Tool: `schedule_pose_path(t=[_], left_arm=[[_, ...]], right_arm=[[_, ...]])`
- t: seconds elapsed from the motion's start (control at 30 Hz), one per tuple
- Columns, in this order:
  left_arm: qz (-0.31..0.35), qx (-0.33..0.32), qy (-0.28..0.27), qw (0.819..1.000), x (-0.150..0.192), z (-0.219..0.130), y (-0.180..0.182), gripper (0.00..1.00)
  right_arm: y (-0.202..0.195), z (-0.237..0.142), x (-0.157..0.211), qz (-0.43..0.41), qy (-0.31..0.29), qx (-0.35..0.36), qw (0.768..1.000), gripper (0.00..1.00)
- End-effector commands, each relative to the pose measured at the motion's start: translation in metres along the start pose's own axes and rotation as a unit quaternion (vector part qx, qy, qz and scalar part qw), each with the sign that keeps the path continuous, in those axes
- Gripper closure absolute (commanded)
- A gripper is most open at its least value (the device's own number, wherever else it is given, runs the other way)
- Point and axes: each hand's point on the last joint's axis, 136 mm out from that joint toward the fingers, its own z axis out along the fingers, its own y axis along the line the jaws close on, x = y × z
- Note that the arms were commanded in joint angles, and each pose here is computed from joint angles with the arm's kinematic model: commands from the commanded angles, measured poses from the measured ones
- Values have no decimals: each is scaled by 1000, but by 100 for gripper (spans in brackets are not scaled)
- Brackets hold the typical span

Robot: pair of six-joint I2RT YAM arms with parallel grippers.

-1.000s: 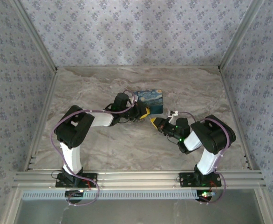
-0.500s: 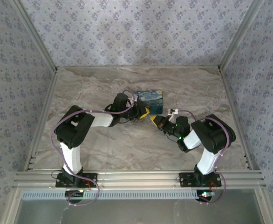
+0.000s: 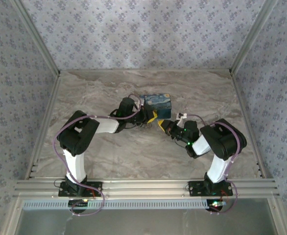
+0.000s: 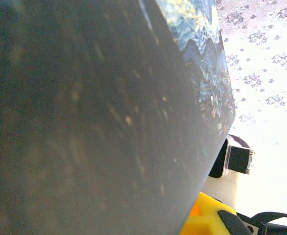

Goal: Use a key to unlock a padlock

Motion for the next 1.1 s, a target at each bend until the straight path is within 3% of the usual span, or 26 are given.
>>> schedule_pose_path(t=[0.0, 0.37, 0.57, 0.87, 1.07], left_arm=[[17, 48, 23, 998, 12, 1, -27, 100], [21, 65, 30, 997, 16, 1, -35, 100], [19, 70, 31, 997, 16, 1, -36, 100], [16, 72, 32, 997, 17, 2, -36, 100], [18, 73, 32, 997, 16, 1, -37, 100]], right_arm=[[18, 9, -8, -2, -17, -24, 1000, 100], [33, 12, -20, 12, -40, -41, 998, 100], [37, 10, -28, -50, -51, -44, 997, 100], [40, 12, -23, -133, -23, -48, 990, 100], [33, 15, -26, -89, 0, -55, 994, 100]])
